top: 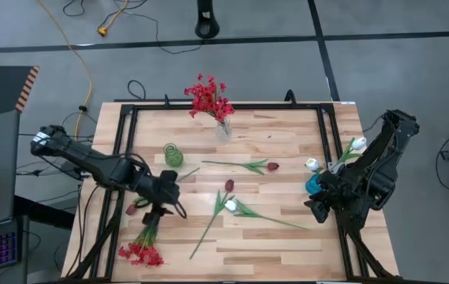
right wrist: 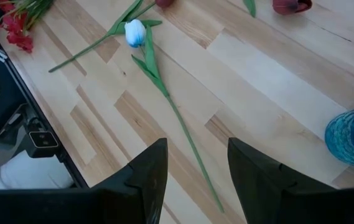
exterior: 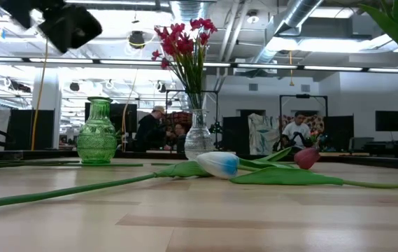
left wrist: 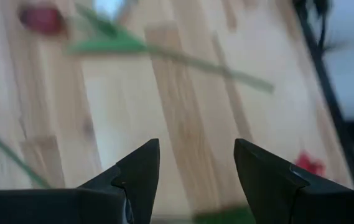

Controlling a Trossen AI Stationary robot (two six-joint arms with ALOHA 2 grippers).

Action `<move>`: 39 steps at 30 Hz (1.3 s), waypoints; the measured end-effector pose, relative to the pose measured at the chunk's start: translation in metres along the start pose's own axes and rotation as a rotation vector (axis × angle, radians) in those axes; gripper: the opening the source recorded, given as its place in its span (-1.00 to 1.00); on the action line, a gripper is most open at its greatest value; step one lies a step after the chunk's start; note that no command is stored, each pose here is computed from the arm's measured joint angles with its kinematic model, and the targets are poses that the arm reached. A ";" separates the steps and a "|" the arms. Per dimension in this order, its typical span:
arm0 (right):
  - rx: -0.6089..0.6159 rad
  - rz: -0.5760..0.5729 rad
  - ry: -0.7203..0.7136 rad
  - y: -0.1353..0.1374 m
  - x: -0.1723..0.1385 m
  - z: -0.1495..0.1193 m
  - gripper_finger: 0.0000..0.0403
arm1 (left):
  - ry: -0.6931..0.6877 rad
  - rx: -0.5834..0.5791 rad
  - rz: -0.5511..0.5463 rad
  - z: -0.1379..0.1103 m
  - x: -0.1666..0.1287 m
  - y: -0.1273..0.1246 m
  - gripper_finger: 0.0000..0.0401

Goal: Sort flowers into vase by color
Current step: Put the red flowers into the transparent vase

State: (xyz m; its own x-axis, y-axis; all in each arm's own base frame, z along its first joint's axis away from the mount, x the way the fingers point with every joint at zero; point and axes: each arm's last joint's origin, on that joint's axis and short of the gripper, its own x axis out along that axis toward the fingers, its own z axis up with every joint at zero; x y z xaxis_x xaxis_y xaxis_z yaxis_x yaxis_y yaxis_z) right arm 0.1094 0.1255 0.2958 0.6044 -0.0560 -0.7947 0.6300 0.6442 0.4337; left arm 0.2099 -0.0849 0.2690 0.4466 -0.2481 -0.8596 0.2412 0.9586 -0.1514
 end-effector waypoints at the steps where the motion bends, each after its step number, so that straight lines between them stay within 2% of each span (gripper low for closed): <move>1: 0.000 0.000 0.000 0.000 0.000 0.000 -0.03 | 0.012 0.010 -0.002 0.000 0.002 -0.002 -0.03; 5: 0.000 0.000 0.000 0.000 0.000 0.000 -0.03 | 0.113 0.117 -0.011 -0.004 0.017 -0.009 -0.03; 15: 0.027 0.043 0.007 0.005 0.000 -0.001 -0.03 | 0.349 0.469 -0.053 -0.014 0.063 -0.025 -0.03; 25: 0.043 0.069 0.014 0.008 0.000 -0.001 -0.03 | 0.537 0.730 -0.022 -0.030 0.069 -0.032 -0.03; 33: 0.073 0.155 0.081 0.016 -0.003 -0.007 -0.03 | 0.615 0.897 -0.078 -0.038 0.085 -0.044 -0.03; 39: 0.036 0.177 0.117 0.016 -0.008 -0.015 -0.03 | 0.698 0.989 -0.114 -0.046 0.104 -0.051 -0.03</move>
State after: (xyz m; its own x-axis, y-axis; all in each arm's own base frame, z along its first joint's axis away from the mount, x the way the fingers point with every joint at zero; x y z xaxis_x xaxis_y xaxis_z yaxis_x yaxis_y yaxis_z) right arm 0.1076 0.1479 0.3024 0.6477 0.1456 -0.7478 0.5372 0.6087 0.5838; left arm 0.2042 -0.1528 0.1653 -0.1064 0.0962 -0.9897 0.9378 0.3405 -0.0677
